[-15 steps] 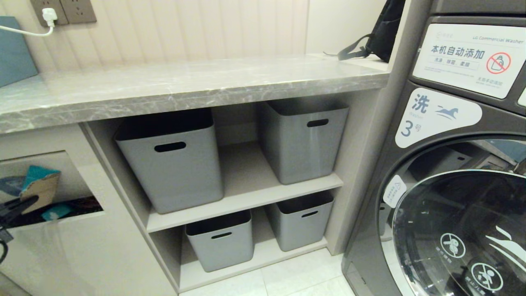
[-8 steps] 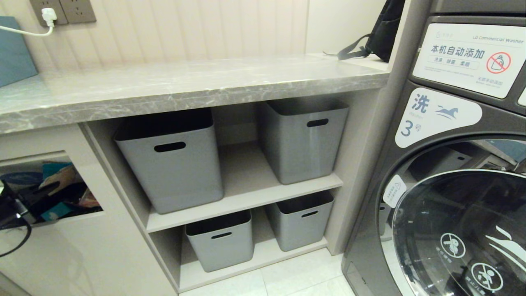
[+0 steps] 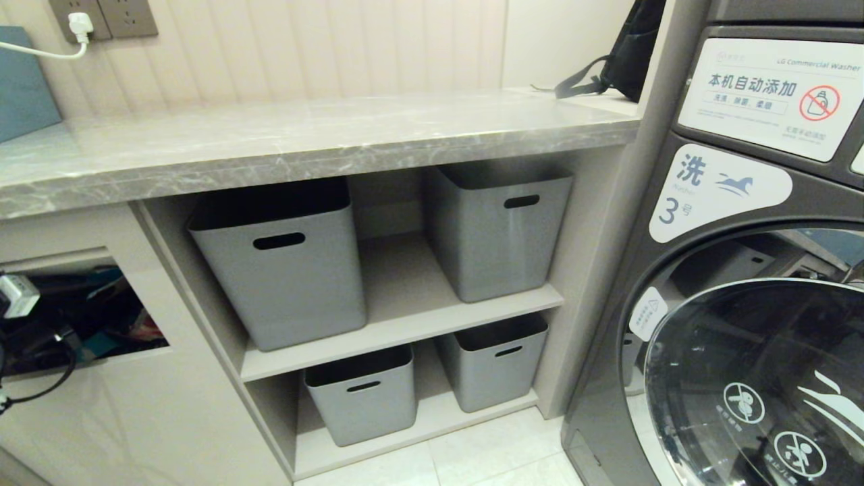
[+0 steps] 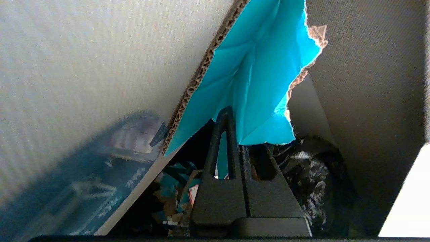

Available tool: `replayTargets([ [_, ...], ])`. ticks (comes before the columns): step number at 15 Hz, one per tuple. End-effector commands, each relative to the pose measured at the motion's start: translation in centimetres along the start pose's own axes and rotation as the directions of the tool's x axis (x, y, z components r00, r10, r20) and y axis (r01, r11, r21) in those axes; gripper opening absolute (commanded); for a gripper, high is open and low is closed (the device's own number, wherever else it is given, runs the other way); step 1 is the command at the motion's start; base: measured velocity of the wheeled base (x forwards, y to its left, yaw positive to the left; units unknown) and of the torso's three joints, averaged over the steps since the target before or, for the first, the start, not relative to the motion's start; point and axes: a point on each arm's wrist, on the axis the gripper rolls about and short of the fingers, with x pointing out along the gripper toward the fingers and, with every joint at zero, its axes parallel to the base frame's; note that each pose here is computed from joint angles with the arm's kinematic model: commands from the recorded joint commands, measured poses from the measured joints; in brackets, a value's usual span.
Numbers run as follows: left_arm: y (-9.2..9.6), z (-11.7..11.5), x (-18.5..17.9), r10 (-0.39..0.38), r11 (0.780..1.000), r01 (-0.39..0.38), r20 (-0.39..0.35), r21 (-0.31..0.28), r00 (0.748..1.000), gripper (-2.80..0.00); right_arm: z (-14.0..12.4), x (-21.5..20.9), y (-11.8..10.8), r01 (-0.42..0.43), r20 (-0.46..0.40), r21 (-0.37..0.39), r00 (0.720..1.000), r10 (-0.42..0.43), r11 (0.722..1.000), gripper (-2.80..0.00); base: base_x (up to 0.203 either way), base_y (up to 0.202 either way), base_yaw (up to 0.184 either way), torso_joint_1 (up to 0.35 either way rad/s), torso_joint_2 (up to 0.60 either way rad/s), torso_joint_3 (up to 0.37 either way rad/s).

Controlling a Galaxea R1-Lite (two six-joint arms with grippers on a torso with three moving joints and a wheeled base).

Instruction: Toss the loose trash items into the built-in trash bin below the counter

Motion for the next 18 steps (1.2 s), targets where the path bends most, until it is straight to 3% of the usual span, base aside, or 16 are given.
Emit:
replayTargets([
  [1,-0.3,-0.8,0.1,-0.007,1.000,0.007,0.001,-0.003,1.000,-2.80,0.0,0.0,0.0,-0.001,0.000,0.000,1.000,0.001,1.000,-2.80,0.000,0.000,0.000,0.000,0.00,0.000],
  [15,0.2,-1.0,1.3,0.023,0.999,-0.023,0.005,0.030,1.000,-2.80,0.0,0.0,0.0,-0.001,0.002,0.000,1.000,0.001,1.000,-2.80,0.000,0.000,0.000,0.000,0.00,0.000],
  [16,0.1,-1.1,1.3,0.029,0.999,-0.029,0.001,0.029,1.000,0.00,0.0,0.0,0.0,-0.001,0.001,0.000,1.000,0.001,1.000,-2.80,0.000,0.000,0.000,0.000,0.00,0.000],
  [18,0.2,-1.1,1.3,0.038,0.999,-0.038,-0.002,0.032,0.999,0.00,0.0,0.0,0.0,-0.001,0.002,0.000,1.000,0.001,1.000,-2.80,0.000,0.000,0.000,0.000,0.00,0.000],
])
